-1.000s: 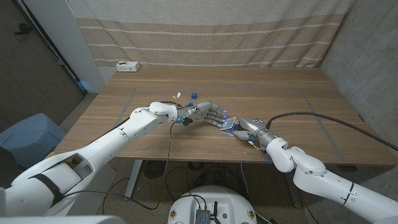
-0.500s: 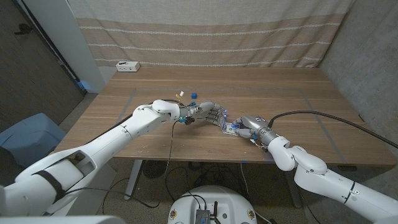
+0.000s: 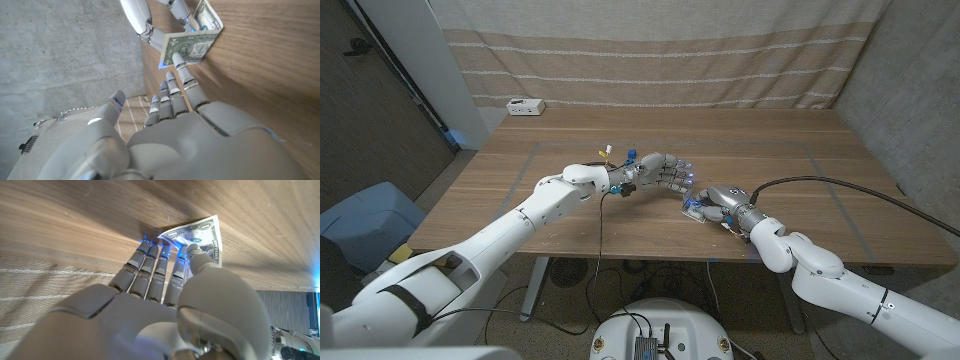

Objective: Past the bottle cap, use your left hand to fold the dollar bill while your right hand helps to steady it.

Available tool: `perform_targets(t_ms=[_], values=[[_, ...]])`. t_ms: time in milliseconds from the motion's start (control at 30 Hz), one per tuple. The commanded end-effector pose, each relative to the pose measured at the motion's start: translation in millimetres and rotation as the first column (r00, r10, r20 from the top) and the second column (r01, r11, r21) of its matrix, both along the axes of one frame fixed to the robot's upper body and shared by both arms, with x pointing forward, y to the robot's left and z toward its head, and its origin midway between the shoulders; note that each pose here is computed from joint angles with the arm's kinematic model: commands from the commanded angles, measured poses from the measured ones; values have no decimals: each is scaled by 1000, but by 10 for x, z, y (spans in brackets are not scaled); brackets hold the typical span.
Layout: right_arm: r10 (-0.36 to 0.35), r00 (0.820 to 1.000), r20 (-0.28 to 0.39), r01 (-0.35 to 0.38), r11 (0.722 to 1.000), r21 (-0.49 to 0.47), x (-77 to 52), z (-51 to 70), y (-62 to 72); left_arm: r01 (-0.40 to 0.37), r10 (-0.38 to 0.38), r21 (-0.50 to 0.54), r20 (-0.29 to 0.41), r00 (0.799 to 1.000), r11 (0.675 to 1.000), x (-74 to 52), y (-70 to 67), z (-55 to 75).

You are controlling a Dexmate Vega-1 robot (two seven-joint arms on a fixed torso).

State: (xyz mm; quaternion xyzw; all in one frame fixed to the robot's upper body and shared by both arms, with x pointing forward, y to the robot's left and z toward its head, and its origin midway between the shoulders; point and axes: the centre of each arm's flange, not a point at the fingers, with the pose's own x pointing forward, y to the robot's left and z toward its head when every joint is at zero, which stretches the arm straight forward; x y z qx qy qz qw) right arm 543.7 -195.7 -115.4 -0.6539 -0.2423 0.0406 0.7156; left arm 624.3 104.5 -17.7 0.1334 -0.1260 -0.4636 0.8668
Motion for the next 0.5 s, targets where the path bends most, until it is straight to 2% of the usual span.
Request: perform_targets(t_ms=[33,167,500], values=[[-10,1000,-18,10,1000,-11,20,-49,-8,26,-31,-86,-56,998,996,-56,35,-14],[-5,1000,-17,5,1000,-2,6,-49,-6,25,-25,3,-54,998,1000,-56,-13,-12],[-2,1000,-12,2,1000,19,-14,-45,-17,49,-45,44,-92,995,998,-1,-157,-99]])
